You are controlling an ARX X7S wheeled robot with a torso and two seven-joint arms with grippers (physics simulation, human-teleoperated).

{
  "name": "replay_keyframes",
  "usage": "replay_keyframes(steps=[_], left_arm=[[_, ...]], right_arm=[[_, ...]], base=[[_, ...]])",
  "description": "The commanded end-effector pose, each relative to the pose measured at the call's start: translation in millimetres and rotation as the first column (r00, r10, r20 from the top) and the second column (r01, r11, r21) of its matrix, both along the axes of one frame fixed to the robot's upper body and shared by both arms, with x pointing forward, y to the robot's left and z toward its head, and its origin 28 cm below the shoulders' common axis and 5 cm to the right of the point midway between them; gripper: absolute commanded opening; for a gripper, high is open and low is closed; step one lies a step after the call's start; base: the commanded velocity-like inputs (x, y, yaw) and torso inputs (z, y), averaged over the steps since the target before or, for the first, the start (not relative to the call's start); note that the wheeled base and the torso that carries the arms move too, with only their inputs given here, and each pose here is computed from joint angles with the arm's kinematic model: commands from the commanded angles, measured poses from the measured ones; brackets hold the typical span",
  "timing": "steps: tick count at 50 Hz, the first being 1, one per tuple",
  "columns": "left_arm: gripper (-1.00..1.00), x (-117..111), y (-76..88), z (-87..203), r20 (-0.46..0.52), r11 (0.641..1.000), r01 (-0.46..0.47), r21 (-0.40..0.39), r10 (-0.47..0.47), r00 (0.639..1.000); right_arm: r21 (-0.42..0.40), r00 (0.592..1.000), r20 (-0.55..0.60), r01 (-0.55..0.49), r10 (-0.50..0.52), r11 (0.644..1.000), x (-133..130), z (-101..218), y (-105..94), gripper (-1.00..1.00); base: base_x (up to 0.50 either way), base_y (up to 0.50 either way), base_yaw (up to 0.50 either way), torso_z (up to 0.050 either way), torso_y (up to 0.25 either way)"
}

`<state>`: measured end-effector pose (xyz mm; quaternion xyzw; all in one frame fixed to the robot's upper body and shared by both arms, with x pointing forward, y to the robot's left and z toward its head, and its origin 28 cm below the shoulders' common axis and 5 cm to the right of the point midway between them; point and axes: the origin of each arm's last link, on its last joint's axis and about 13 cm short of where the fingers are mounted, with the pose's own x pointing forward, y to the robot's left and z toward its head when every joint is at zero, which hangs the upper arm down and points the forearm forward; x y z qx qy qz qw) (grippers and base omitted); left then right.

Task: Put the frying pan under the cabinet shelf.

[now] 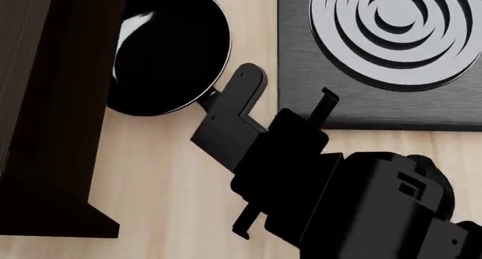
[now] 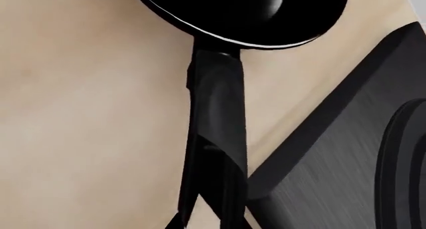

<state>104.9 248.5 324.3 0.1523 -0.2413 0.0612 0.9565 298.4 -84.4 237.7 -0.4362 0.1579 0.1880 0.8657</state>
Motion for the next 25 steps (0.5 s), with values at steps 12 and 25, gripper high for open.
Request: replay_keyframes(steps=[12,25], left_arm=[[1.0,-0.6,5.9,-1.5,-0.004,0.999,-0.033,0.006,0.033,0.999],[1.0,2.3,9.3,-5.9,-0.023,0.998,-0.058,0.017,0.058,0.998]], right_arm=[[0.131,0.97,-0.1,-0.207,0.221,0.97,27.3,-14.7,55.1,-1.0],[0.171,0.947,-0.091,-0.29,0.308,0.942,47.3,-17.8,79.1,-1.0]], base=[[0.0,0.0,0.0,0.0,0.0],[0.0,0.0,0.0,0.0,0.0]])
